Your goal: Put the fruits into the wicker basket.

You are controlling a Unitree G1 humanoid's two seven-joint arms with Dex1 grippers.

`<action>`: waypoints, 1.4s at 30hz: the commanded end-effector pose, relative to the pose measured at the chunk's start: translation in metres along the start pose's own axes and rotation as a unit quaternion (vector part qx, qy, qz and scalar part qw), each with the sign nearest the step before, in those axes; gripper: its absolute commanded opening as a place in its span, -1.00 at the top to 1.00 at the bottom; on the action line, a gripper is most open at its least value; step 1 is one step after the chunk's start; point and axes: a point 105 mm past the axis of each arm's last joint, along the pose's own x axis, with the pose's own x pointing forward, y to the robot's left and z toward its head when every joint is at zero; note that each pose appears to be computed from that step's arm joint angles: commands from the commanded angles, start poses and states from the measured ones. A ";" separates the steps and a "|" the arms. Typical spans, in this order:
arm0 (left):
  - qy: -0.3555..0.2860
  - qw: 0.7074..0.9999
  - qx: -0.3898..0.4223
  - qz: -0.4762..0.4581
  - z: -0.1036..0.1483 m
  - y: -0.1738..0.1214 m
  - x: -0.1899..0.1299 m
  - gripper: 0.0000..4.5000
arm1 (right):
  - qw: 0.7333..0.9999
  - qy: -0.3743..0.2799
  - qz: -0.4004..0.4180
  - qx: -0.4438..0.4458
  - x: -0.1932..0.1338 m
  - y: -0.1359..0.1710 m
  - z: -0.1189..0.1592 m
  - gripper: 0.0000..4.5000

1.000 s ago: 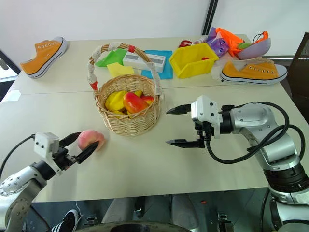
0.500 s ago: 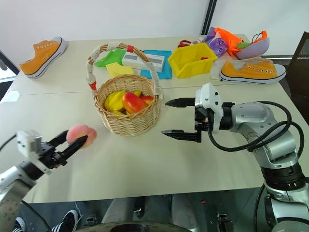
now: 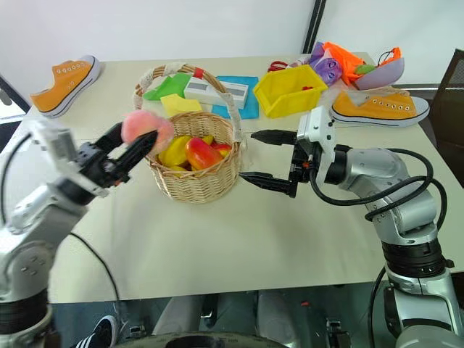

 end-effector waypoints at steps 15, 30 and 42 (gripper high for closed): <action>-0.046 0.998 0.042 -0.031 0.018 -0.012 -0.001 -0.97 | 0.999 -0.018 -0.031 -0.027 0.003 -0.008 0.010 -1.00; 0.033 0.996 0.086 -0.020 0.022 0.032 -0.093 -0.97 | 0.978 -0.049 -0.203 0.025 0.038 -0.042 -0.015 -1.00; 0.049 0.995 0.074 0.037 0.001 0.052 -0.121 -1.00 | 0.968 -0.072 -0.239 0.033 0.070 -0.055 -0.016 -0.76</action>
